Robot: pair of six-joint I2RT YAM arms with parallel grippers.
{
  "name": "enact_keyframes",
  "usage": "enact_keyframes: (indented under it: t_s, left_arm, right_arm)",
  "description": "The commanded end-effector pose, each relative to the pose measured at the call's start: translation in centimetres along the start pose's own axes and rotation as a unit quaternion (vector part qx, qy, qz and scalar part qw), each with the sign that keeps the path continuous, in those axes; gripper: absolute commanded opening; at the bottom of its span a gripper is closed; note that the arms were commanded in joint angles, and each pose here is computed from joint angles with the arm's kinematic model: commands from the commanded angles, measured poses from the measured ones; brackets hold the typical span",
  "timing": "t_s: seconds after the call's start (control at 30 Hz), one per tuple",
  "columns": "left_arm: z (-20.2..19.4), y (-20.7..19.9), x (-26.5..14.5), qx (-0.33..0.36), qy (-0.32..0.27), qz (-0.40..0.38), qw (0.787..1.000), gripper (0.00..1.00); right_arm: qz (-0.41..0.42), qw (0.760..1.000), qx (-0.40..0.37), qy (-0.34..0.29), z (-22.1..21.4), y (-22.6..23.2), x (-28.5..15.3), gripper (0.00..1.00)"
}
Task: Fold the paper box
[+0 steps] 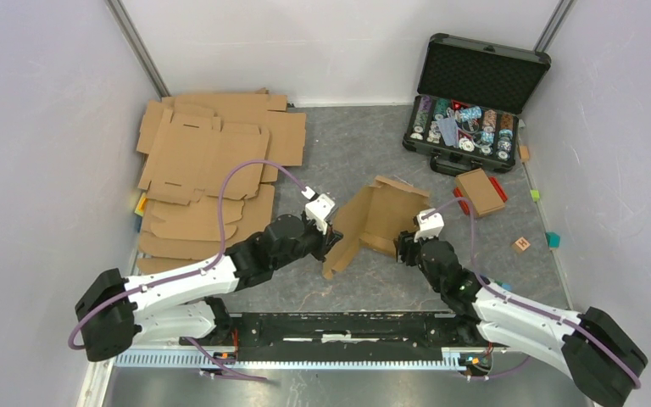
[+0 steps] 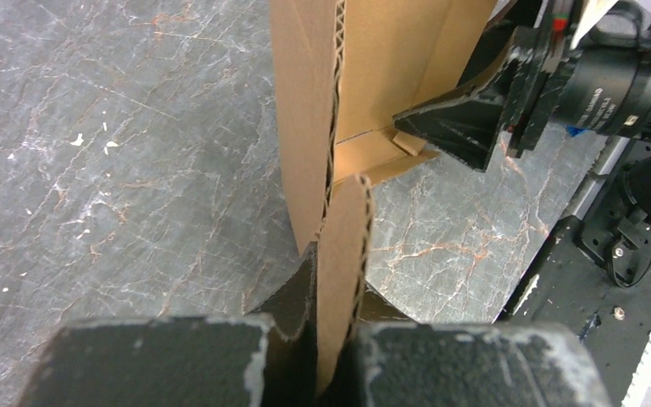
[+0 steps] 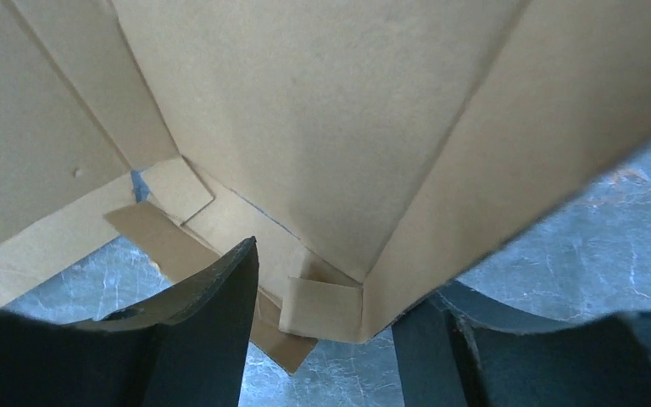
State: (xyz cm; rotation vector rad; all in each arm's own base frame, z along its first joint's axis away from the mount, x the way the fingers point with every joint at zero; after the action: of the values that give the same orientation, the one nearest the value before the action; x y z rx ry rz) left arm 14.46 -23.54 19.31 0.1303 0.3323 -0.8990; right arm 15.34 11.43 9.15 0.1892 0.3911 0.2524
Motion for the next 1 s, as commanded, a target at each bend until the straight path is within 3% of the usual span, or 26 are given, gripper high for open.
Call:
enact_keyframes:
  t_s: [0.0,0.17,0.33,0.67,0.77,0.9,0.97]
  left_arm:
    - [0.5,-1.3,0.5,-0.025,-0.03,-0.035,0.999,0.02]
    - [0.1,-1.5,0.8,-0.028,-0.025,-0.037,0.999,0.02]
    - [0.3,-1.6,0.9,-0.028,-0.027,-0.041,0.998,0.02]
    - [0.3,-1.7,1.0,-0.028,-0.024,-0.041,0.998,0.02]
    - [0.3,-1.7,1.0,-0.028,-0.025,-0.041,0.998,0.02]
    - [0.3,-1.8,1.0,-0.027,-0.024,-0.041,0.998,0.02]
    - [0.2,-1.8,1.0,-0.028,-0.023,-0.041,0.998,0.02]
  right_arm:
    - [0.056,0.998,0.005,0.013,0.1,1.5,0.4,0.65]
    - [0.075,0.997,-0.005,0.035,-0.4,1.8,0.5,0.72]
    - [0.111,0.992,-0.016,0.049,-1.0,2.1,0.3,0.93]
    - [0.139,0.986,-0.049,0.082,-1.7,2.4,0.5,0.98]
    - [0.128,0.988,-0.045,0.076,-1.6,2.3,0.6,0.89]
    - [0.109,0.992,-0.028,0.062,-1.1,2.3,0.8,0.66]
    - [0.1,0.993,-0.02,0.058,-1.0,2.3,0.9,0.64]
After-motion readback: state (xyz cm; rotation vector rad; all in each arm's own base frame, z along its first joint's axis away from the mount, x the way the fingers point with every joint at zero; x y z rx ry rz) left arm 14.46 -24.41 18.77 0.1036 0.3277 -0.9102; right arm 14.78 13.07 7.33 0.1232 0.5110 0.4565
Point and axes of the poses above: each gripper's point midway between its finger pads, its own x axis out along the fingers, its own y axis along the line the jaws close on, z = x × y, the point moved 9 cm from there along -x, back along the fingers, and after that the axes turned 9 degrees about x, right-handed, at the moved point
